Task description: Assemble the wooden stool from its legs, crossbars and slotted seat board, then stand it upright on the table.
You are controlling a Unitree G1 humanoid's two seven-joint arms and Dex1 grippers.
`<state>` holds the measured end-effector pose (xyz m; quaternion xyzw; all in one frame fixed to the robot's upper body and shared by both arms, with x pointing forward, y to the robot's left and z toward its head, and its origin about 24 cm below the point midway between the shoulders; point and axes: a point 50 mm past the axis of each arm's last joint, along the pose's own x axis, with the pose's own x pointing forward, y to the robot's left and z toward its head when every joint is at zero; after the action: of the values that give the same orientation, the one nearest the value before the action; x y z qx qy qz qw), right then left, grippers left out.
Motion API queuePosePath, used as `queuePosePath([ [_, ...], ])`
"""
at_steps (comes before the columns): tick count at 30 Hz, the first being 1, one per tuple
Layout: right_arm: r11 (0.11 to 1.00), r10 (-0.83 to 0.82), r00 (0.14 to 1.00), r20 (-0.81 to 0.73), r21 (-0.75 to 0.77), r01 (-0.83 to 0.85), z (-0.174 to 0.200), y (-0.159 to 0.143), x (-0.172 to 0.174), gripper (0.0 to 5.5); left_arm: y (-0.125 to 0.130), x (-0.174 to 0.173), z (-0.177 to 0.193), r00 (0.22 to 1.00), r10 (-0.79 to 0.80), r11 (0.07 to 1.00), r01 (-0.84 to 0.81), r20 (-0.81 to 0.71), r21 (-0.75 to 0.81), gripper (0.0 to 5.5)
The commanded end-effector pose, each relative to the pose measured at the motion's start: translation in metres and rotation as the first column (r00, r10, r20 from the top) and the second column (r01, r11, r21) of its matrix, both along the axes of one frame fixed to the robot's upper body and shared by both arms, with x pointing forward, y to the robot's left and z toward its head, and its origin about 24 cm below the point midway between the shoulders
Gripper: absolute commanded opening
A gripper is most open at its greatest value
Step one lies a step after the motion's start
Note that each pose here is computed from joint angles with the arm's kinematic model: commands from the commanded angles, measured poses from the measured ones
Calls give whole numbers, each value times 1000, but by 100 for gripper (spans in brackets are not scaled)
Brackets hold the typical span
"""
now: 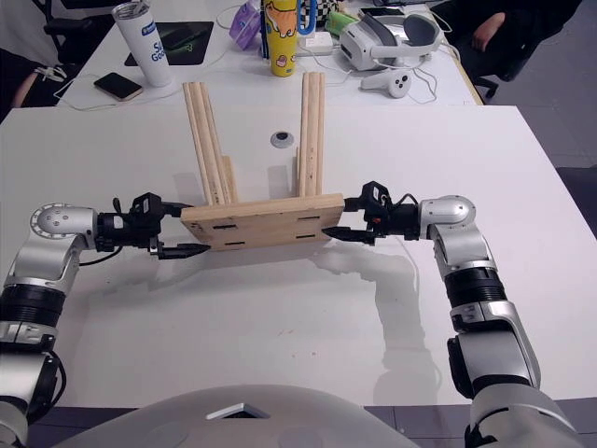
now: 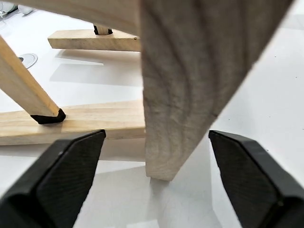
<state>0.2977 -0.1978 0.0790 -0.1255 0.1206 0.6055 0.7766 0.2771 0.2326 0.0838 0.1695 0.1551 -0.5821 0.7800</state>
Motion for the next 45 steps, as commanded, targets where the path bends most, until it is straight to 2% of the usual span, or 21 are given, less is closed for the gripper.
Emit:
queuePosePath([
  [1, 999, 30, 1000, -8, 33, -30, 6, 1, 1, 207, 1, 4, 3, 1000, -18, 1000, 18, -14, 10, 321],
  [6, 994, 68, 996, -60, 87, -63, 10, 5, 0, 157, 2, 7, 5, 999, -18, 1000, 17, -39, -19, 250],
  [11, 986, 99, 989, -108, 148, -83, 25, 8, 4, 152, -3, 10, 17, 988, -38, 990, 17, -149, -137, 182],
  [16, 960, 204, 945, -255, 241, -142, 62, 8, 3, 151, -7, 8, 57, 933, -132, 961, 38, -333, -274, 172],
  [20, 927, 335, 816, -470, 319, -197, 113, 9, -9, 150, -7, 6, 101, 849, -208, 934, 25, -485, -357, 161],
  [22, 894, 416, 703, -577, 401, -201, 148, 10, -18, 147, -9, 4, 127, 784, -248, 919, 5, -569, -394, 155],
  [25, 820, 519, 526, -674, 567, -84, 185, 6, -12, 141, -8, 11, 145, 722, -231, 912, -73, -652, -404, 150],
  [28, 808, 496, 441, -748, 584, 81, 177, 1, 4, 136, -3, 18, 141, 664, -198, 901, -166, -722, -400, 146],
  [32, 826, 388, 324, -863, 482, 293, 139, -8, 17, 135, 0, 30, 120, 586, -139, 896, -269, -799, -354, 146],
  [35, 842, 285, 285, -915, 381, 382, 111, -13, 23, 135, 4, 40, 99, 562, -71, 897, -325, -824, -298, 146],
  [37, 847, 230, 285, -930, 336, 412, 95, -17, 25, 135, 7, 44, 88, 554, -39, 895, -350, -832, -275, 146],
  [38, 848, 208, 290, -934, 320, 423, 88, -20, 25, 171, 7, 46, 86, 555, -40, 887, -363, -831, -285, 146],
  [41, 821, 205, 318, -926, 339, 459, 82, -28, 26, 207, 10, 52, 86, 578, -36, 859, -399, -815, -321, 207],
  [45, 744, 238, 416, -878, 440, 503, 90, -41, 30, 269, 23, 59, 95, 639, -18, 800, -452, -769, -394, 265],
])
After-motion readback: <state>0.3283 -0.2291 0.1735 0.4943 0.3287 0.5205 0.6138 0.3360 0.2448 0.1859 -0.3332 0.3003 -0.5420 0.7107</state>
